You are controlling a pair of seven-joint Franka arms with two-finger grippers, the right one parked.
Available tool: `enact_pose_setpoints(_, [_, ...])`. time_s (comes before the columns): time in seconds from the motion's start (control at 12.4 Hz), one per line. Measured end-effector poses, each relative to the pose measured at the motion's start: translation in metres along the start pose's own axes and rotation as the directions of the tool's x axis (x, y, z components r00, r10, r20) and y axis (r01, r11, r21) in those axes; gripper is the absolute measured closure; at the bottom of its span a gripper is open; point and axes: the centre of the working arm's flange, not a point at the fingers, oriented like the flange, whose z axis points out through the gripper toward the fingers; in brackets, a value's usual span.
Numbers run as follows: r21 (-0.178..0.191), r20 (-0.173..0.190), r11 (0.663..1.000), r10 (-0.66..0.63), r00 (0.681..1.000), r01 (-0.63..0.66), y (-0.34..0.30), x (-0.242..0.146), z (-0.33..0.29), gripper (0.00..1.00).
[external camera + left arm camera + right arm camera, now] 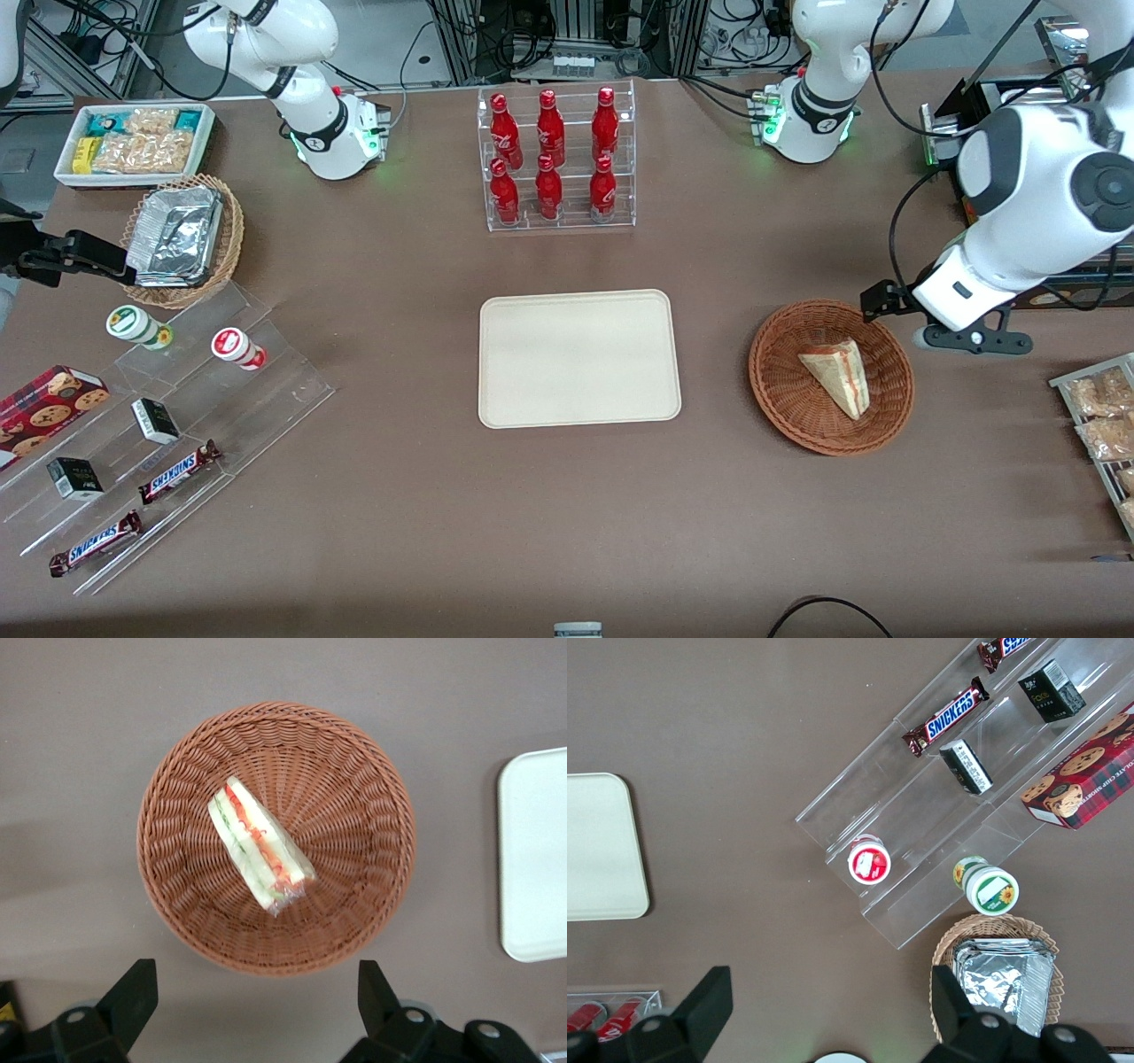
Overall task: Place sandwich from basket to tray
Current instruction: 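Move the open left gripper down over the wrapped sandwich in the basket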
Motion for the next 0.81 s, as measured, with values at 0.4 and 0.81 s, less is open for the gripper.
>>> enact_pose_setpoints(0.4, [0.004,-0.07,1.0,-0.023,0.997,0.023,-0.002,-0.013,0.058,0.0])
enact_pose_setpoints(0.81, [-0.024,-0.093,0.953,-0.304,0.948,0.303,-0.003,-0.008,0.075,0.0])
